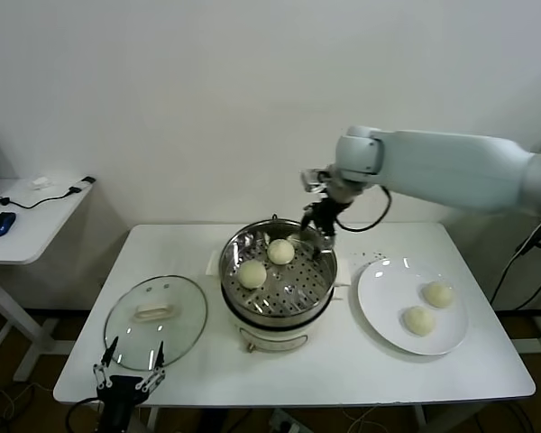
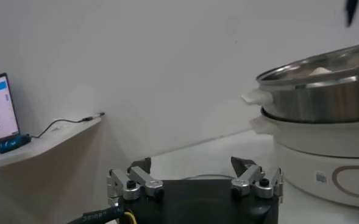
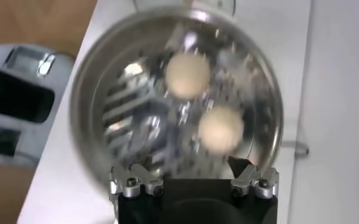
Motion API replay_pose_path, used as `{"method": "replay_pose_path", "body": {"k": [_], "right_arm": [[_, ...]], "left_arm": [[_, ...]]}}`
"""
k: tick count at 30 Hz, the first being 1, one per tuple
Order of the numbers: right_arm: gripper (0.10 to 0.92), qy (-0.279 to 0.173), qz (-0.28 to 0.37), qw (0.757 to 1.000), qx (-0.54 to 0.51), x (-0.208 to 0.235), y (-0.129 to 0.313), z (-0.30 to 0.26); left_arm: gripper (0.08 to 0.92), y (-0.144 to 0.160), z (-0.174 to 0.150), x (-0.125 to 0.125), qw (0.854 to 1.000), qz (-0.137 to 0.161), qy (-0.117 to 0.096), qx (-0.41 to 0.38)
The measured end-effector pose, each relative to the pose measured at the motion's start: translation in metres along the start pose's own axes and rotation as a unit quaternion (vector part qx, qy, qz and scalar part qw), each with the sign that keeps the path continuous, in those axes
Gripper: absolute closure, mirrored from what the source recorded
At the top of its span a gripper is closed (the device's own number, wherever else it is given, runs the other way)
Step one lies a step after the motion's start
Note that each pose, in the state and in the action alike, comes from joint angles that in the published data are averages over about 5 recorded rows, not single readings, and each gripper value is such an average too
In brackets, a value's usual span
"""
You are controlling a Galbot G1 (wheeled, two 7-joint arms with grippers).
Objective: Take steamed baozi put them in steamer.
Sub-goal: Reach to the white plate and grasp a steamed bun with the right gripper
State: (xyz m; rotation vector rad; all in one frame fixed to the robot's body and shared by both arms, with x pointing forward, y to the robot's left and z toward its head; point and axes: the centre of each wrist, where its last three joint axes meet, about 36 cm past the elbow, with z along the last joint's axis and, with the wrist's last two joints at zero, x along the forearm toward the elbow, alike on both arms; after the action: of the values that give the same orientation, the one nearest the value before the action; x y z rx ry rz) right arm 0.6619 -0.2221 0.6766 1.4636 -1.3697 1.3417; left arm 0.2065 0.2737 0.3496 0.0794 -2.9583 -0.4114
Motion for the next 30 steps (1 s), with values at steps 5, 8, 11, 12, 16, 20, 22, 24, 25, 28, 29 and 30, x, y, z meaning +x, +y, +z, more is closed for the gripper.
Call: {"method": "replay_pose_path", "body": {"k": [5,8,11,12,16,20,22,24,25,28,29,30], "right_arm": [[0.2,0.018,0.003,1.0,-0.015,0.001,0.031,0.059],[0.2,0.029,0.001,0.999,-0.026,-0.012,0.051,0.092],[0.2,0.04,-0.004,0.999,-0.037,-0.029,0.071,0.122],[0.2,0.043,-0.007,0.998,-0.04,-0.036,0.077,0.131],[0.2,0.056,-0.017,0.997,-0.048,-0.063,0.099,0.159],[0.2,0.067,-0.024,0.996,-0.054,-0.088,0.115,0.181],[0.2,0.072,-0.025,0.995,-0.057,-0.099,0.122,0.19],[0.2,0.076,-0.025,0.995,-0.06,-0.11,0.126,0.198],[0.2,0.078,-0.025,0.995,-0.061,-0.115,0.129,0.202],[0.2,0.082,-0.023,0.994,-0.064,-0.127,0.133,0.211],[0.2,0.083,-0.022,0.994,-0.065,-0.13,0.133,0.213],[0.2,0.084,-0.021,0.994,-0.065,-0.133,0.134,0.215]], "left_arm": [[0.177,0.0,0.0,0.001,1.0,-0.001,0.002,-0.002],[0.177,-0.001,0.0,0.002,1.0,-0.002,0.004,-0.003],[0.177,-0.001,0.0,0.003,1.0,-0.003,0.006,-0.005],[0.177,-0.001,0.0,0.004,1.0,-0.003,0.007,-0.005],[0.177,-0.001,0.001,0.005,1.0,-0.005,0.009,-0.007],[0.177,-0.001,0.001,0.006,1.0,-0.006,0.011,-0.008],[0.177,-0.002,0.002,0.006,1.0,-0.006,0.013,-0.009],[0.177,-0.002,0.003,0.006,1.0,-0.006,0.015,-0.01],[0.177,-0.003,0.004,0.006,1.0,-0.007,0.016,-0.01],[0.177,-0.004,0.005,0.007,1.0,-0.007,0.018,-0.009],[0.177,-0.005,0.006,0.007,1.0,-0.007,0.019,-0.009],[0.177,-0.005,0.007,0.008,1.0,-0.007,0.02,-0.009]]}}
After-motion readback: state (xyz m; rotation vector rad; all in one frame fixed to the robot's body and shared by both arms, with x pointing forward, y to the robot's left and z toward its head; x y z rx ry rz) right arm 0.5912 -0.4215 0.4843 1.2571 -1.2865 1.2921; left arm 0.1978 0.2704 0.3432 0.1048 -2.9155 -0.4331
